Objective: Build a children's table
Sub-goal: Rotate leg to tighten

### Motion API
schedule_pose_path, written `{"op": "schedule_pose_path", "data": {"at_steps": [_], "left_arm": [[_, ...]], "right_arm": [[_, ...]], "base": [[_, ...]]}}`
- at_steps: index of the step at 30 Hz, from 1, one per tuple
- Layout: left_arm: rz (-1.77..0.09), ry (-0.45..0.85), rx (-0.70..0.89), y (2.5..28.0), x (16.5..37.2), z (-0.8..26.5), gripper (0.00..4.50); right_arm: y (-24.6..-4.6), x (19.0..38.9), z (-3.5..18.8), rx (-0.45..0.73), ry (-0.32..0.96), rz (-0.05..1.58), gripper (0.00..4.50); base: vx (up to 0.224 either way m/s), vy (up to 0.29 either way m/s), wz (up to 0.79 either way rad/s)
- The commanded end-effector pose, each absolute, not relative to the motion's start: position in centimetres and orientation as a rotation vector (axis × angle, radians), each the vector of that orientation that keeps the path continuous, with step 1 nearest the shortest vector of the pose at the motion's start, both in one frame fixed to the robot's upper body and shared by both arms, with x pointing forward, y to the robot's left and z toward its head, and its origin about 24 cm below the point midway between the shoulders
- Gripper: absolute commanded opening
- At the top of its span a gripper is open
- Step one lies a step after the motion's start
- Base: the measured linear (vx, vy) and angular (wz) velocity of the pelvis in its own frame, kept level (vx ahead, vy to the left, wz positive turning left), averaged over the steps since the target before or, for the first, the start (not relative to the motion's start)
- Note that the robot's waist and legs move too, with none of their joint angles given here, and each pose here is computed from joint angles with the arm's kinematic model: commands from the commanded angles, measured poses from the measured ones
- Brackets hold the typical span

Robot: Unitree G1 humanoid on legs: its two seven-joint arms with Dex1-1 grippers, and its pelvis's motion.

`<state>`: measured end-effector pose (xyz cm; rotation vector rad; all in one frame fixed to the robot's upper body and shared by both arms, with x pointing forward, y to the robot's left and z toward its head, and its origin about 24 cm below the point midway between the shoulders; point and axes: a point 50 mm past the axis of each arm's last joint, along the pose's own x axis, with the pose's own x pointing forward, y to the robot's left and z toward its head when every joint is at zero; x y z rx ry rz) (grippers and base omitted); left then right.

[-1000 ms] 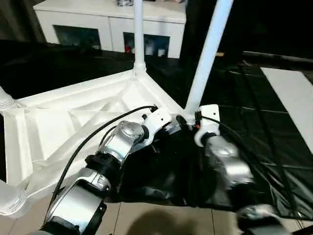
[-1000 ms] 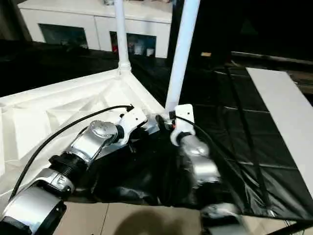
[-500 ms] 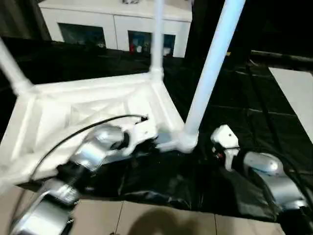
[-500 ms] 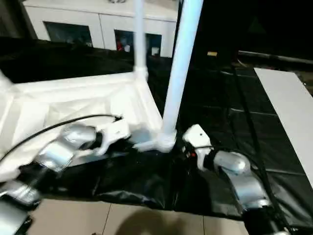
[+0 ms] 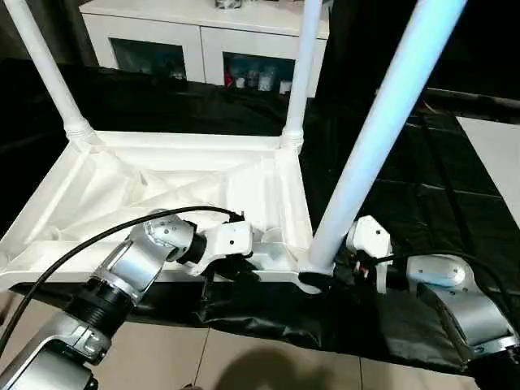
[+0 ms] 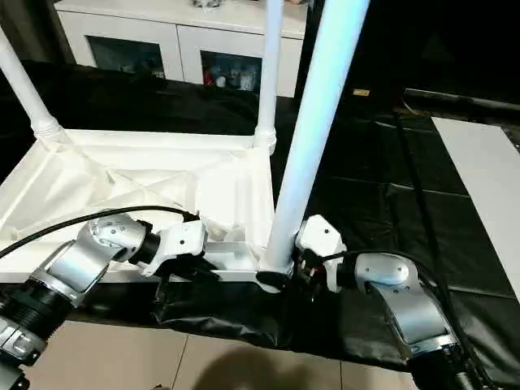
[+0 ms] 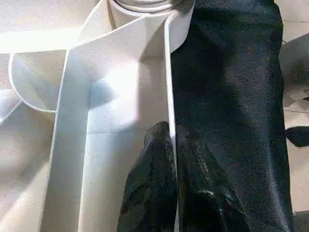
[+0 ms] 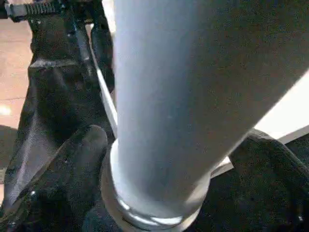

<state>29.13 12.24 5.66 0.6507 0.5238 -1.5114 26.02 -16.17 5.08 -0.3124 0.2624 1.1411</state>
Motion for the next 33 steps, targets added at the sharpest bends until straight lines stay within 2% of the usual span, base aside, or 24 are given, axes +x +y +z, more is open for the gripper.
{"op": "schedule_pose_path", "data": {"at_steps": [1, 4, 7, 8, 12, 16, 19, 21, 23, 26, 27, 28, 30, 33], "left_arm": [[-1.552, 0.594, 0.689, 12.4, 28.4, 4.6, 0.0], [-1.552, 0.591, 0.689, 12.3, 28.4, 4.6, 0.0], [-1.551, 0.592, 0.691, 12.3, 28.4, 4.6, 0.0], [-1.551, 0.593, 0.693, 12.3, 28.4, 4.6, 0.0], [-1.548, 0.598, 0.697, 12.4, 28.4, 4.6, 0.0], [-1.54, 0.606, 0.702, 12.6, 28.4, 4.5, 0.0], [-1.487, 0.606, 0.71, 12.6, 28.9, 4.3, 0.0], [-1.408, 0.589, 0.706, 12.2, 29.7, 4.2, 0.0], [-1.313, 0.556, 0.653, 11.3, 30.7, 4.2, 0.0], [-1.265, 0.534, 0.616, 10.4, 31.3, 4.2, 0.0], [-1.213, 0.528, 0.584, 9.4, 31.9, 4.3, 0.0], [-1.213, 0.528, 0.584, 9.4, 31.9, 4.3, 0.0], [-1.058, 0.502, 0.524, 6.9, 33.2, 4.4, 0.0], [-0.98, 0.483, 0.47, 4.8, 33.6, 4.5, 0.0]], "right_arm": [[-16.2, 25.9, 5.3, -0.328, 0.269, 1.158, 3.87], [-16.3, 26.0, 5.3, -0.32, 0.276, 1.157, 3.45], [-16.3, 26.0, 5.3, -0.318, 0.278, 1.158, 3.32], [-16.3, 26.0, 5.3, -0.319, 0.28, 1.159, 3.08], [-16.3, 26.0, 5.1, -0.316, 0.289, 1.169, 2.76], [-16.4, 26.0, 4.8, -0.304, 0.296, 1.157, 2.65], [-16.5, 26.8, 4.4, -0.25, 0.289, 1.041, 2.63], [-16.4, 28.0, 3.9, -0.195, 0.283, 0.887, 2.62], [-16.0, 29.2, 3.2, -0.117, 0.288, 0.703, 2.62], [-15.6, 29.9, 2.9, -0.071, 0.294, 0.589, 2.62], [-15.0, 30.4, 2.4, -0.033, 0.307, 0.465, 2.62], [-15.0, 30.4, 2.4, -0.033, 0.307, 0.465, 2.61], [-13.3, 31.1, 1.4, -0.005, 0.348, 0.26, 2.61], [-11.2, 31.6, 0.9, 0.014, 0.364, 0.227, 2.61]], "base": [[0.0, 0.0, 0.0], [0.0, 0.0, 0.0], [0.0, 0.0, 0.0], [0.0, 0.0, 0.0], [0.0, 0.0, 0.0], [0.0, 0.0, 0.0], [0.0, 0.0, 0.0], [0.0, 0.0, 0.0], [-0.029, -0.004, 0.0], [-0.037, -0.002, 0.0], [0.0, 0.0, 0.0], [0.0, 0.0, 0.0], [0.0, 0.0, 0.0], [0.0, 0.0, 0.0]]}}
